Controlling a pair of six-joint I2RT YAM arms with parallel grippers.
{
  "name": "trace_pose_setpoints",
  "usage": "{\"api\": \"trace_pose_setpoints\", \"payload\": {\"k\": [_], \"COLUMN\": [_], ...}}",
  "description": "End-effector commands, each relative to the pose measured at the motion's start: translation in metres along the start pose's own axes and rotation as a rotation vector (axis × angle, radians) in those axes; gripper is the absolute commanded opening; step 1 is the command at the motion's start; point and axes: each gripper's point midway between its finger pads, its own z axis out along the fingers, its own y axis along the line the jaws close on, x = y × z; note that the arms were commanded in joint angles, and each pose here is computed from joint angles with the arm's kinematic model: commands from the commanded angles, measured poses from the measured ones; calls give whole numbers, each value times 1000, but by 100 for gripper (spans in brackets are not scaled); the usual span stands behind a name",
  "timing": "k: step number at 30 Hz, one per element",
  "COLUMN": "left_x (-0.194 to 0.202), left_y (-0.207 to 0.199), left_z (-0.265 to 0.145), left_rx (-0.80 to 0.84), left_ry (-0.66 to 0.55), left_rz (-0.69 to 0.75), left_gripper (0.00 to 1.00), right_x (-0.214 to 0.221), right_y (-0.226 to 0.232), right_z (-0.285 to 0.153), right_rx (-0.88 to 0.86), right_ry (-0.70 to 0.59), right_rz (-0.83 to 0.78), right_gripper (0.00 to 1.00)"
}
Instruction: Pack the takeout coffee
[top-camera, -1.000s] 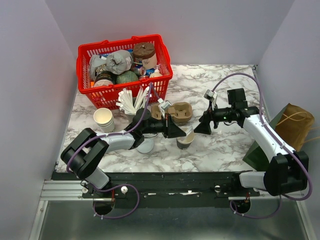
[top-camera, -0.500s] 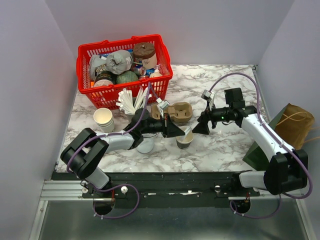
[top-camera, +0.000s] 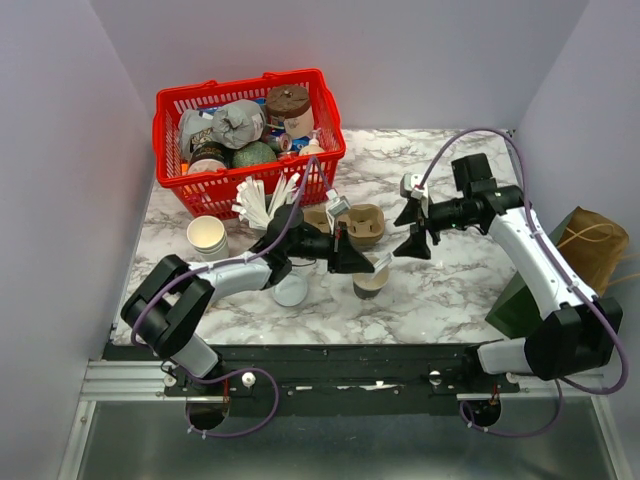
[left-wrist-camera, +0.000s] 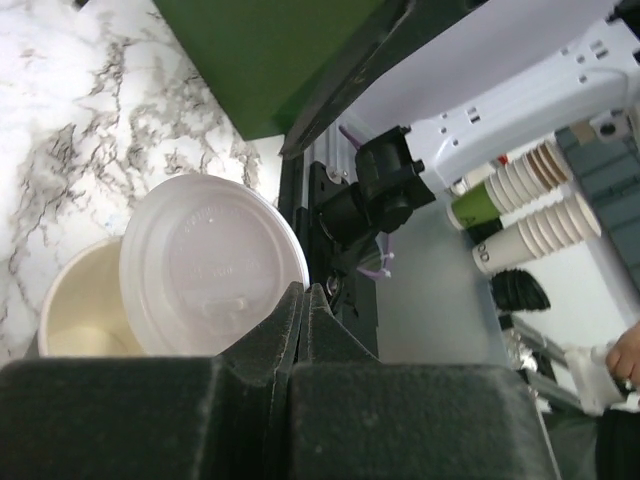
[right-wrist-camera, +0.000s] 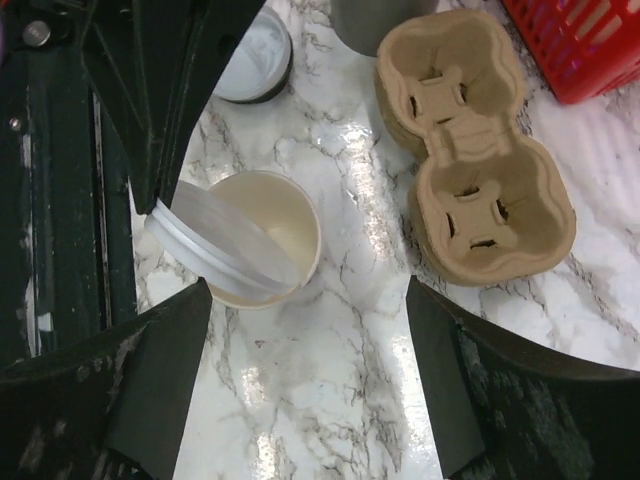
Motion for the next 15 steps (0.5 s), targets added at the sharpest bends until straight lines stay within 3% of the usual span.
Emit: {"api": "trace_pose_setpoints", "payload": {"k": [1,2,4,5,7,8,9,10,11,15], "left_x": [-3,4,-9,4,-14,4,5,-9,3,-2], "left_y": [-22,-19,-23,-17,-10,-6,-2,7,8,18], "left_z": [3,2,4,-3,-2,-14,-18,-17,-29,-42], "left_rx": [125,112,134,98,96,67,63,55,47,7], "left_ry": [134,177,201,271,304,397,436,464,542,633], "left_rz": [174,140,261,203,429,356,406,556,520,657], "left_gripper": [0,0,0,0,0,0,0,0,0,0], "right_x": [-2,1,-7,-6,-8,-9,-12,-14,-14,-19], "right_y": [28,35,39,46,49,52,54,58,60,66], "right_z": [2,2,-1,-3,-4,-5,-8,-8,-8,-7], "right_rx": [-178,-215,-244,-266,-278,-278,-271,-276,-277,-257], "right_ry": [23,38,37,46,49,54,54,55,62,55], "right_rz": [-191,-170,-229,-218,-250,-257,-274,-290,-306,-336], "right_gripper": [83,82,79,77,74,74,73,73,73,72]}}
